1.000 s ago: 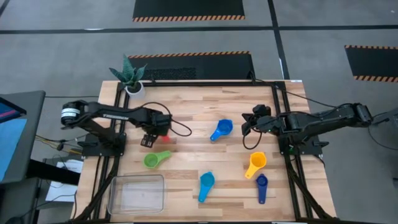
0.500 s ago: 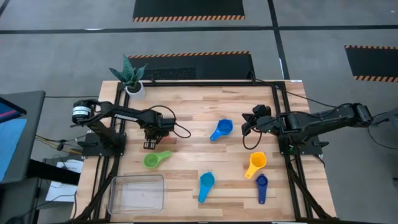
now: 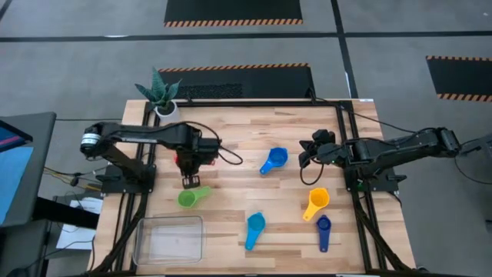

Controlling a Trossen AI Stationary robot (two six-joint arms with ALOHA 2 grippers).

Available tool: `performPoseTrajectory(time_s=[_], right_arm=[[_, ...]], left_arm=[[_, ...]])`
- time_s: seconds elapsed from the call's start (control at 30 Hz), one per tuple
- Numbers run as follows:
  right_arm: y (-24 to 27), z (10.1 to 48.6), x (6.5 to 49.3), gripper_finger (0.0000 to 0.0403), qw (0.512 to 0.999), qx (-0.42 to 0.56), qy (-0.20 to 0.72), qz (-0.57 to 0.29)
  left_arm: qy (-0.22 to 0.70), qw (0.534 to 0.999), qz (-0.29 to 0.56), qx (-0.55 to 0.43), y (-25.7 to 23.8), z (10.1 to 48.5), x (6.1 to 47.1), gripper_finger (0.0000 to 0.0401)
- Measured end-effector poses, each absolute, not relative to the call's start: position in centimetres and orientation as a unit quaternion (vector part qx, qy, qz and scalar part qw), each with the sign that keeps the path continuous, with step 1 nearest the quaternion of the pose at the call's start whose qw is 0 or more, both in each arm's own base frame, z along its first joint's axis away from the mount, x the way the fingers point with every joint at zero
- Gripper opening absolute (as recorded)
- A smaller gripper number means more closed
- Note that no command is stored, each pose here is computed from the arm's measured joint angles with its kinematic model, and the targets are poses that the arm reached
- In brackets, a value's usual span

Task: Nest measuring cups in basket
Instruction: Put the red measuring cup in the transparent bin

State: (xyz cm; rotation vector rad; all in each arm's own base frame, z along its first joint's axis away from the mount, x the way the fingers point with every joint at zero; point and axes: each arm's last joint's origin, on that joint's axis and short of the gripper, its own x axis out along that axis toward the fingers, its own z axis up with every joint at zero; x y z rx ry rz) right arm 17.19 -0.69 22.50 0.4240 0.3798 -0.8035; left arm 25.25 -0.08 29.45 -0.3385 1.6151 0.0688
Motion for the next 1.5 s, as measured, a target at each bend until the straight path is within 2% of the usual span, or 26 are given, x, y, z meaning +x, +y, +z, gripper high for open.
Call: performPoseTrajectory(time_s=[0.13,0.3,0.5,0.63,0.9,1.03,1.17,1.27,1.5], right_arm=[[-0.7,22.5,17.2,0.0036,0.881,0.203,0.183,-0.385],[-0.7,22.5,17.2,0.0036,0.882,0.201,0.184,-0.384],[-0.6,22.5,17.2,0.0036,0.884,0.207,0.19,-0.373],[-0.6,22.4,17.2,0.0036,0.884,0.206,0.191,-0.373],[-0.6,22.4,17.2,0.0036,0.881,0.224,0.185,-0.374],[-0.5,22.4,17.3,0.0036,0.88,0.237,0.184,-0.37],[-0.5,22.4,17.3,0.0036,0.878,0.246,0.182,-0.368],[-0.4,22.4,17.3,0.0036,0.876,0.257,0.179,-0.366],[0.1,22.4,17.3,0.0036,0.881,0.259,0.187,-0.348]], left_arm=[[0.71,0.677,0.022,-0.193,-3.8,32.1,24.3,0.0001],[0.703,0.667,0.051,-0.242,-9.4,33.1,22.3,0.0],[0.654,0.705,0.064,-0.267,-16.5,33.3,19.9,0.0],[0.624,0.734,0.075,-0.257,-20.3,32.8,17.9,0.0],[0.653,0.724,0.1,-0.199,-26.6,28.6,14.7,0.0],[0.649,0.739,0.102,-0.15,-28.3,26.3,14.7,0.0],[0.665,0.74,0.08,-0.063,-29.1,24.0,15.4,0.0],[0.67,0.737,0.083,-0.033,-29.4,22.6,16.0,0.0],[0.681,0.708,0.164,-0.089,-29.0,20.7,18.1,0.0]])
